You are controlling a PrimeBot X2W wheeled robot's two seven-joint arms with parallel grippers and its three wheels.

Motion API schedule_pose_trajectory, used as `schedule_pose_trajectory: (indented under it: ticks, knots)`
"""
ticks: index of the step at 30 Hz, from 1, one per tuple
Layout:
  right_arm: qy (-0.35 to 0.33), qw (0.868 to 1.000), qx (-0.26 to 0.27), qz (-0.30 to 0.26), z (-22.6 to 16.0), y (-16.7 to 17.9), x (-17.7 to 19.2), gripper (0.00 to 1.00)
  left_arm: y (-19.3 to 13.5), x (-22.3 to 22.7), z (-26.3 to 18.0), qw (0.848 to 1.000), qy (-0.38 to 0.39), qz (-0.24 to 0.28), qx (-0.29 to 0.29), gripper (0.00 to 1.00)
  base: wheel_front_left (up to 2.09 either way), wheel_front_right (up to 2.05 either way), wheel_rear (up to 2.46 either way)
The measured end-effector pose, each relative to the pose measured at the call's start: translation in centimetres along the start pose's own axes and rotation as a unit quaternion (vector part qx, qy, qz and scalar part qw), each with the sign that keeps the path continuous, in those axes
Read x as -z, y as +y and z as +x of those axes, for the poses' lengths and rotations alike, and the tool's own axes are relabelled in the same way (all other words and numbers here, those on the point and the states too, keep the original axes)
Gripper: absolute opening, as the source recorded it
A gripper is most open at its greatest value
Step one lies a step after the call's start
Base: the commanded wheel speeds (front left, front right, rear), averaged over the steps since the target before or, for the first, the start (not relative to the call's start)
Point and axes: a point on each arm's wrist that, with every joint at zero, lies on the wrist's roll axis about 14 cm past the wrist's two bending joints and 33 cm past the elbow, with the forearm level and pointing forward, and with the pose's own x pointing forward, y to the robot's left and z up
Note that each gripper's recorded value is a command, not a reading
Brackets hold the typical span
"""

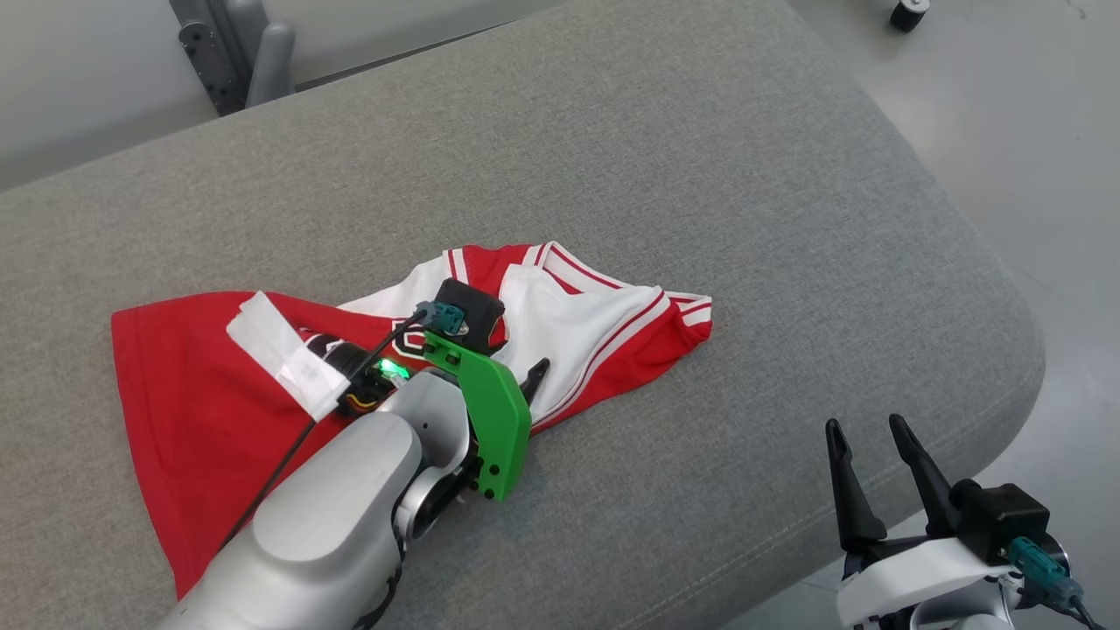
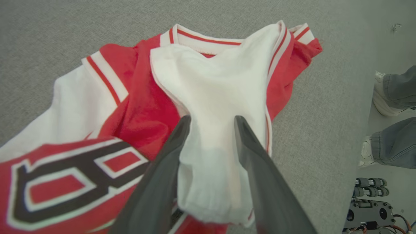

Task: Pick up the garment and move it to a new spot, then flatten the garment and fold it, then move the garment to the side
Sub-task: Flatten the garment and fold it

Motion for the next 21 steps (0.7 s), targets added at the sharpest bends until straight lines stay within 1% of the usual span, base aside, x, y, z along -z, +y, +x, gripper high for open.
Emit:
schedule_pose_trajectory:
  ticks: [3, 4, 5, 7, 8, 9, 10, 19, 20, 21]
  knots:
    - [0.0, 1.0, 0.0, 0.0, -0.1, 0.0, 0.0, 1.0, -0.7, -0.1, 0.0, 1.0, -0.005, 0.004, 0.008, 0.65, 0.0, 0.0, 0.0]
    - [0.0, 1.0, 0.0, 0.0, -0.1, 0.0, 0.0, 1.0, -0.7, -0.1, 0.0, 1.0, -0.005, 0.004, 0.008, 0.58, 0.0, 0.0, 0.0]
    - [0.0, 1.0, 0.0, 0.001, -0.2, 0.0, 0.1, 1.0, -1.0, -0.2, 0.0, 1.0, -0.006, 0.005, 0.011, 0.49, 0.0, 0.0, 0.0]
    - [0.0, 1.0, -0.001, 0.001, -0.3, 0.0, 0.1, 1.0, -1.6, 0.0, 0.0, 1.0, -0.007, 0.006, 0.017, 0.39, 0.0, 0.0, 0.0]
    - [0.0, 1.0, -0.001, 0.001, -0.3, 0.0, 0.1, 1.0, -1.9, 0.1, 0.0, 1.0, -0.005, 0.006, 0.02, 0.3, 0.0, 0.0, 0.0]
    - [-0.001, 1.0, -0.002, 0.002, -0.3, 0.1, 0.0, 1.0, -2.1, 0.3, 0.0, 1.0, -0.003, 0.008, 0.021, 0.17, 0.0, 0.0, 0.0]
    - [-0.001, 1.0, -0.002, 0.002, -0.3, 0.1, 0.0, 1.0, -2.1, 0.4, 0.0, 1.0, -0.002, 0.009, 0.022, 0.0, 0.0, 0.0, 0.0]
    - [0.0, 1.0, -0.004, 0.002, -0.2, 0.2, 0.1, 1.0, -1.5, 0.6, 0.1, 1.0, -0.012, 0.018, 0.007, 0.0, 0.0, 0.0, 0.0]
    - [0.0, 1.0, -0.004, 0.002, -0.2, 0.2, 0.1, 1.0, -1.3, 0.6, 0.0, 1.0, -0.013, 0.022, 0.002, 0.03, 0.0, 0.0, 0.0]
    - [0.0, 1.0, -0.004, 0.002, -0.2, 0.2, 0.1, 1.0, -1.0, 0.7, 0.0, 1.0, -0.012, 0.024, -0.003, 0.1, 0.0, 0.0, 0.0]
